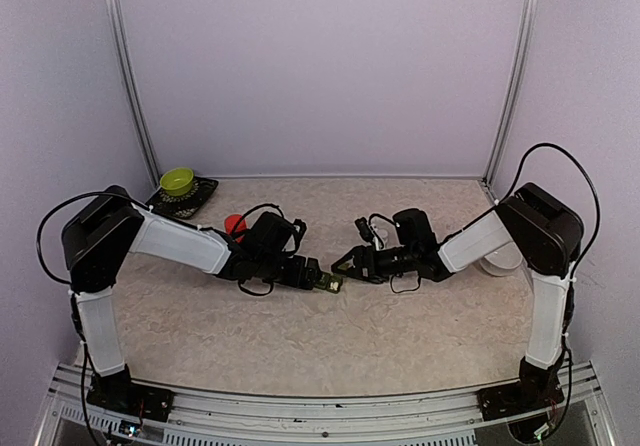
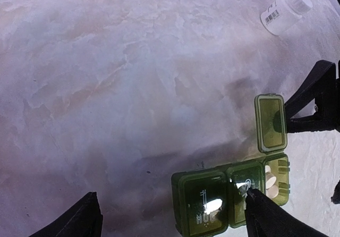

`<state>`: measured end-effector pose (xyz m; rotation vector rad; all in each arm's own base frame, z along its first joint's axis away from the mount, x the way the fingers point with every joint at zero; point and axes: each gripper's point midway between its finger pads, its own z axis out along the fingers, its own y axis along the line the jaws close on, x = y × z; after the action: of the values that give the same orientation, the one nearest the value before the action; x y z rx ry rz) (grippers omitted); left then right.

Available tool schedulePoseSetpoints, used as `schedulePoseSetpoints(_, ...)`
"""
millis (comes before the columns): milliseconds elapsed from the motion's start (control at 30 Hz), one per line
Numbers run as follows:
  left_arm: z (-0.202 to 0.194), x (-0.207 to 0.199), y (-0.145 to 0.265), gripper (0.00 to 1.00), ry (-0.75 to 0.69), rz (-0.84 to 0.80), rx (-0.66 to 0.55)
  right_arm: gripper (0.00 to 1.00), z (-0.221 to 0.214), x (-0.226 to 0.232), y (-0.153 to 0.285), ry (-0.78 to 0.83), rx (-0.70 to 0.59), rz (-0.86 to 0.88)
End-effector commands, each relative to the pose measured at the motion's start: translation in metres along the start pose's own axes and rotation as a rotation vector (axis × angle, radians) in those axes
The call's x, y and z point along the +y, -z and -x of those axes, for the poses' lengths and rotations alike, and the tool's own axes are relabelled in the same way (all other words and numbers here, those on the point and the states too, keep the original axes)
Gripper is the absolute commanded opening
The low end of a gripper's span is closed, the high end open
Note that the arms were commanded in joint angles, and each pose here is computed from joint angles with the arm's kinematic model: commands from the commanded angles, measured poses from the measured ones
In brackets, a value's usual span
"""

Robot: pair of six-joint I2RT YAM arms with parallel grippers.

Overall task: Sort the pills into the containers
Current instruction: Close the lid of the pill container on the pill container.

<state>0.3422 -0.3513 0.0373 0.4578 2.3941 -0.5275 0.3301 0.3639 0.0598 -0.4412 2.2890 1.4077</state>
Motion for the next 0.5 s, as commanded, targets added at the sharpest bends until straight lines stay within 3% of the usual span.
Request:
schedulePoseSetpoints(0,-0.001,-0.006,-0.006,0.89,-0.008,-0.043,0.011,0.80,0.008,-0.003,-0.001,0.002,-0.013,0.020)
schedulePoseSetpoints(467,-0.019,0.011,-0.024,0.76,-0.006,0.044,0.081,0.78,0.014,0.009,0.001,0.050,-0.030,0.088)
